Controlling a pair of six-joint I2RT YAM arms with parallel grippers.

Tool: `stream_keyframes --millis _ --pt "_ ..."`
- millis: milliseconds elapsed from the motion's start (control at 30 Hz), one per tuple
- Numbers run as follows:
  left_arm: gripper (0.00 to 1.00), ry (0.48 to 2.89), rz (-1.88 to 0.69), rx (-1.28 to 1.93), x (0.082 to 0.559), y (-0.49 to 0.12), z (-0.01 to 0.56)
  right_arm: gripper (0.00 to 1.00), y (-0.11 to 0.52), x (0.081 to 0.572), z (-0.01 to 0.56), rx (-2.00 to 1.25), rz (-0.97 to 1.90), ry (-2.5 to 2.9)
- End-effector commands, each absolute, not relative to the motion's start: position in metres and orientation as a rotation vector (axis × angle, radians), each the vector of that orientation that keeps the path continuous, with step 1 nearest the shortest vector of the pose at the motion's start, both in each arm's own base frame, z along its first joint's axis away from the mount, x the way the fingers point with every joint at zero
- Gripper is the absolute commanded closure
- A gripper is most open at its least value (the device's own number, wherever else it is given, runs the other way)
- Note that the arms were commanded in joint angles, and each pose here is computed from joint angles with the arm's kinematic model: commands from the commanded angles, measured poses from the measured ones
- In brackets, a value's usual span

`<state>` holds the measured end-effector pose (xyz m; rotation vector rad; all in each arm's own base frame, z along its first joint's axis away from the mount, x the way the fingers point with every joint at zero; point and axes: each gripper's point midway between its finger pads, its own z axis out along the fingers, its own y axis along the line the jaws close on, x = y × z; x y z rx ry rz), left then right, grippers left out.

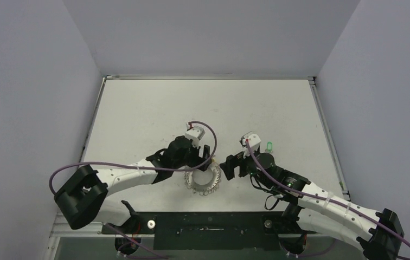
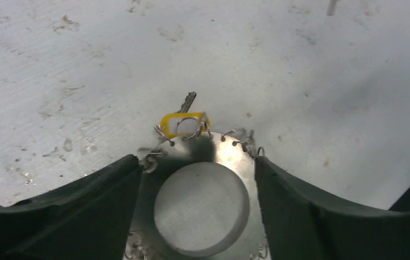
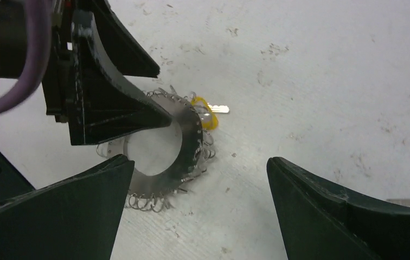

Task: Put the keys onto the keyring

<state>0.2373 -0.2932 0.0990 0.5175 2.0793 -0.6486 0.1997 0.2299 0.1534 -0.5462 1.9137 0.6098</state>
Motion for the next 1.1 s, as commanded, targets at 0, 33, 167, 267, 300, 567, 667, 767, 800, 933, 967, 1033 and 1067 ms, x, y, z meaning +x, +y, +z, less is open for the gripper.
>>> stream_keyframes --millis 0,33,167,267,300,567,667,767,800,933,967,1033,1067 --pt "0.07 2.247 -0.832 0.284 0.266 -0.293 0.105 0.0 0.204 0.207 0.14 -0.305 0.532 2.023" --pt "0.03 2.33 -0.875 0.204 0.268 -0.288 0.097 0.0 0.201 0.207 0.137 -0.262 0.524 2.043" --pt "0.03 2.586 -1.014 -0.034 0.28 -0.266 0.076 0.0 0.195 0.208 0.123 -0.174 0.503 2.096" --pt "0.03 2.711 -1.014 -0.201 0.287 -0.24 0.06 0.0 0.197 0.208 0.112 -0.158 0.495 2.128" --pt "0.03 2.737 -0.991 -0.234 0.287 -0.232 0.056 0.0 0.198 0.208 0.109 -0.154 0.496 2.139" --pt "0.03 2.801 -0.522 -0.295 0.275 -0.156 0.049 0.0 0.228 0.205 0.072 -0.184 0.575 2.252" --pt "0.03 2.797 -0.365 -0.294 0.262 -0.131 0.052 0.0 0.244 0.208 0.06 -0.208 0.62 2.283" --pt "0.03 2.785 -0.371 -0.298 0.245 -0.125 0.053 0.0 0.26 0.21 0.047 -0.237 0.646 2.332" --pt "0.03 2.776 -0.399 -0.305 0.24 -0.126 0.053 0.0 0.264 0.211 0.042 -0.247 0.652 2.351" --pt "0.03 2.716 -0.635 -0.343 0.221 -0.147 0.052 0.05 0.286 0.208 0.029 -0.279 0.736 2.41" --pt "0.03 2.696 -0.706 -0.354 0.218 -0.154 0.052 0.07 0.29 0.207 0.027 -0.274 0.768 2.417" --pt "0.03 2.678 -0.804 -0.394 0.209 -0.166 0.047 0.13 0.297 0.199 0.021 -0.255 0.84 2.438" --pt "0.03 2.667 -0.841 -0.398 0.206 -0.171 0.046 0.15 0.299 0.194 0.018 -0.237 0.871 2.45"
